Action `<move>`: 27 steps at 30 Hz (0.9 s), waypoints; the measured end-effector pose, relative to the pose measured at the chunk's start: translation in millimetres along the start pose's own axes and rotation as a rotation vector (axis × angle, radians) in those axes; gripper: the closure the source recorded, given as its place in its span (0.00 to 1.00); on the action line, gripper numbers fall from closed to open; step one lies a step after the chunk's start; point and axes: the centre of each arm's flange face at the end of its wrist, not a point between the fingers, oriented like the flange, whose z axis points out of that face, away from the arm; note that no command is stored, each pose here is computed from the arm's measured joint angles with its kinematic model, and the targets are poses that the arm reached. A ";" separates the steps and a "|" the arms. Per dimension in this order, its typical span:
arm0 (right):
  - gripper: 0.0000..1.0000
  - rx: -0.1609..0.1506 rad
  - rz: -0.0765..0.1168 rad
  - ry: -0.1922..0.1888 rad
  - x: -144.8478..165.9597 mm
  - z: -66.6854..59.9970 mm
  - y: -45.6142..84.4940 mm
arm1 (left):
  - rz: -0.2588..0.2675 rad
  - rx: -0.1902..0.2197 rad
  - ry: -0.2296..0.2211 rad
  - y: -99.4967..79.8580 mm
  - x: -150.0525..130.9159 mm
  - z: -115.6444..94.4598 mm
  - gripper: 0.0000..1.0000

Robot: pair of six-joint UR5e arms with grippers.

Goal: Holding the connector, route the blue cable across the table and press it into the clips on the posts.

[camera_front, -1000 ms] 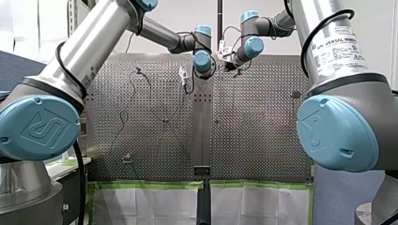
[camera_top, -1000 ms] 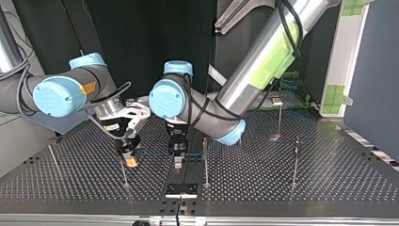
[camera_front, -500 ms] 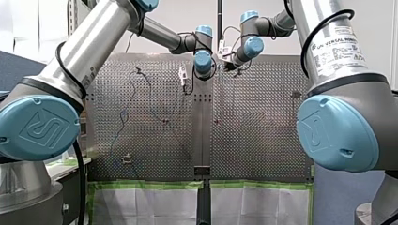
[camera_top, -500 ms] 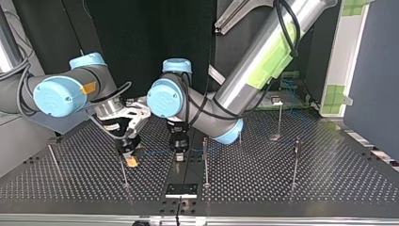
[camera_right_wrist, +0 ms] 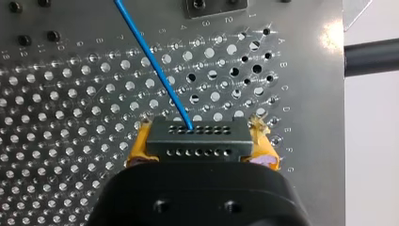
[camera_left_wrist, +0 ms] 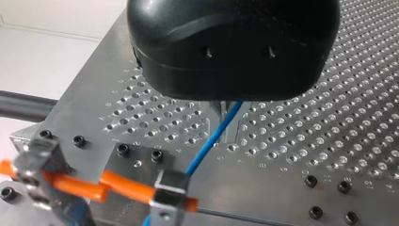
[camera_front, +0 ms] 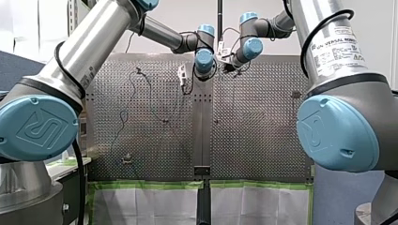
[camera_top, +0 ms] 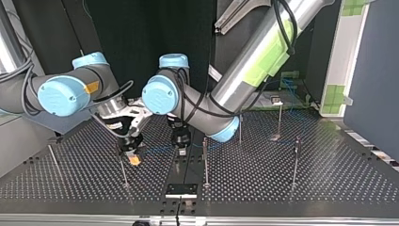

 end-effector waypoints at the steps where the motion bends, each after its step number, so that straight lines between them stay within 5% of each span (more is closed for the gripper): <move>1: 1.00 0.000 0.000 0.000 -0.1 0.0 0.1 | -0.001 0.001 0.001 -0.2 0.1 -0.3 0.65; 2: 1.00 -0.003 0.000 0.001 0.1 0.0 0.7 | -0.001 0.000 0.003 0.0 0.4 -0.5 0.56; 5: 1.00 -0.002 0.000 0.000 0.2 0.0 1.2 | -0.005 0.002 0.003 -0.6 0.6 -0.8 0.50; 12: 1.00 -0.003 0.000 -0.002 -1.2 0.7 1.9 | -0.011 0.006 0.003 -3.4 0.9 -3.6 0.68; 17: 1.00 -0.004 0.001 -0.004 -2.3 1.4 2.5 | -0.017 0.006 0.002 -5.2 0.7 -6.1 1.00; 27: 1.00 -0.006 0.002 -0.013 -7.5 1.5 3.2 | -0.027 -0.005 0.002 -2.4 3.3 -11.3 1.00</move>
